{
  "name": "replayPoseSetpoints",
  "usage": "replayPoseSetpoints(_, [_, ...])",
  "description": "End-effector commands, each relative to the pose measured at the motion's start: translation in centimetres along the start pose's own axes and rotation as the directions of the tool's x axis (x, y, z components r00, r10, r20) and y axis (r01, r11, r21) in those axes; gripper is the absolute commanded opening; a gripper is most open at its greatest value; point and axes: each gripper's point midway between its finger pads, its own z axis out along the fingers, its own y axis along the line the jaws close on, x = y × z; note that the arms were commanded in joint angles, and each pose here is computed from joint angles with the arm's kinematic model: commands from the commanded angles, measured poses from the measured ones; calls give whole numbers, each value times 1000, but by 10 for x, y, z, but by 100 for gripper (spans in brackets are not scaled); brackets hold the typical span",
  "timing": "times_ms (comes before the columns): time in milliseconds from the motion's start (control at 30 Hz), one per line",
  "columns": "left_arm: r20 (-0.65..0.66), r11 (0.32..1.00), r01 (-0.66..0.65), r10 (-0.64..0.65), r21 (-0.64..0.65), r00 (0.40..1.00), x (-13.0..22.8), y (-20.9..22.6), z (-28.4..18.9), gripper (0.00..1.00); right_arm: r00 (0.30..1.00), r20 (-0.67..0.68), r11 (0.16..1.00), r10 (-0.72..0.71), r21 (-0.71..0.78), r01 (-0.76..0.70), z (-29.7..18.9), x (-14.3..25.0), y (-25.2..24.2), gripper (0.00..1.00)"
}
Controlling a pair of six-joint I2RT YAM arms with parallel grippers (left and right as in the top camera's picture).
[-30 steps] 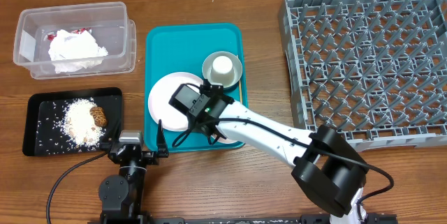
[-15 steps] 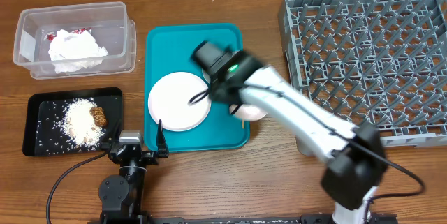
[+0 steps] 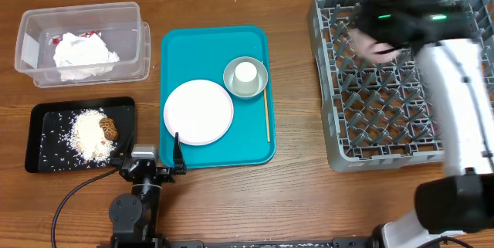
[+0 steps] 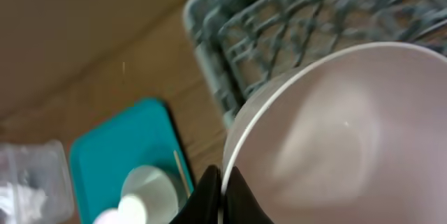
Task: Sort waste into correct bins and load items into the dishwasher
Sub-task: 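Lift the white bowl and carry it right over the dish rack, then set the white bowl upright in the rack and release it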
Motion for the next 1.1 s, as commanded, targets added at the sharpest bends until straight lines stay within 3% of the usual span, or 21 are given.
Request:
replayPoseSetpoints(0, [8,1000,10,-10,-16,1000,0,3,0,100,999,19,983,31,-182,-27,-19,-37,-23,4])
replayPoseSetpoints(200, [8,1000,10,-10,-16,1000,0,3,0,100,995,-7,886,100,-455,-92,-28,-74,-75,4])
replayPoseSetpoints(533, [9,1000,10,-10,-16,1000,0,3,0,100,980,-145,720,137,-665,-199,13,-77,-114,4])
replayPoseSetpoints(867, [8,1000,10,-10,-16,1000,0,3,0,100,913,-299,690,279,-598,-407,28,-61,-139,4])
replayPoseSetpoints(1067, [8,1000,10,-10,-16,1000,0,3,0,100,875,-326,709,358,-515,-482,28,-53,-163,4])
